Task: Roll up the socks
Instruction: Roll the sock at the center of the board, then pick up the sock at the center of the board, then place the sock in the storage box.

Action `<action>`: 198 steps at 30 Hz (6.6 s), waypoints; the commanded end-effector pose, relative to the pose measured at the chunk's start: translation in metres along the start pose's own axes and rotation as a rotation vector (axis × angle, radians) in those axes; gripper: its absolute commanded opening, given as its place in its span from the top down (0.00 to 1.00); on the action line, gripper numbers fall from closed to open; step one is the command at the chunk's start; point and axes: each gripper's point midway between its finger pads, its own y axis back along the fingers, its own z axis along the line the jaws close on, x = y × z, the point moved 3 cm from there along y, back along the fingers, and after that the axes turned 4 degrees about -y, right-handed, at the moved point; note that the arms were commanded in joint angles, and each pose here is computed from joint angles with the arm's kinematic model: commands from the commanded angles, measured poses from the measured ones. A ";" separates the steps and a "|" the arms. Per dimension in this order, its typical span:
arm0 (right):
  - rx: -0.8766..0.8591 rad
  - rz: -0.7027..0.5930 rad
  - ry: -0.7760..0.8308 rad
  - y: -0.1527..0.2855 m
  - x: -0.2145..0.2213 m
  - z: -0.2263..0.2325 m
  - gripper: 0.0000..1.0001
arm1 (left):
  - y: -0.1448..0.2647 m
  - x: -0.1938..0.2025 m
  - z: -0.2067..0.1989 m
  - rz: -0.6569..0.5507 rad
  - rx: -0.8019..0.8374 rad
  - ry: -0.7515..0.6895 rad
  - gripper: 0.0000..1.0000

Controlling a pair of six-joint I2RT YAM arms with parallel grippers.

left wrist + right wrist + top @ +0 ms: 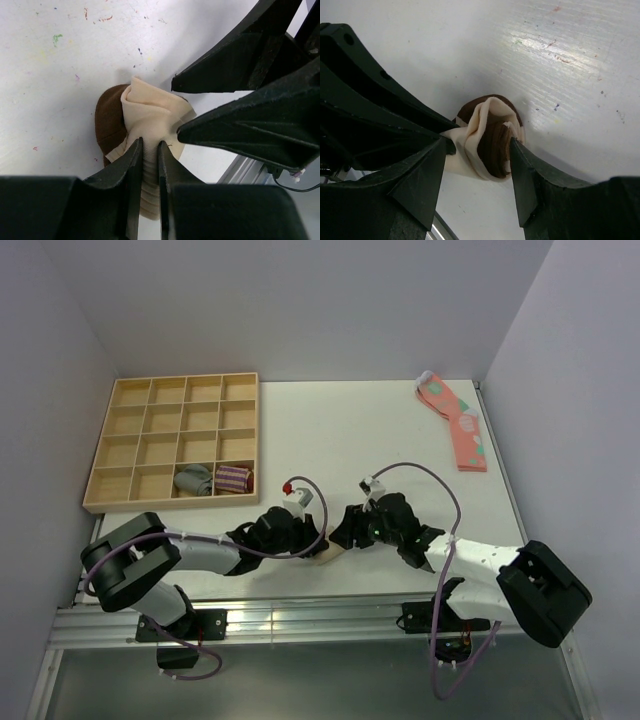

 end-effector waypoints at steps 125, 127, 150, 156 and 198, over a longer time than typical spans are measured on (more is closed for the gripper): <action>0.304 0.239 -0.088 -0.018 -0.017 -0.011 0.52 | -0.025 0.035 -0.001 0.190 -0.337 -0.644 1.00; 0.304 0.156 -0.102 -0.009 -0.036 -0.003 0.49 | -0.025 0.033 -0.006 0.170 -0.324 -0.614 1.00; 0.195 -0.178 -0.231 0.046 -0.121 0.011 0.37 | 0.096 -0.120 0.042 -0.248 -0.617 -0.209 1.00; 0.166 -0.145 -0.195 0.036 -0.117 0.009 0.37 | 0.174 -0.179 0.111 -0.434 -1.025 0.043 1.00; 0.084 0.024 -0.147 0.000 -0.091 -0.001 0.37 | 0.208 -0.150 0.383 0.017 -1.691 0.487 1.00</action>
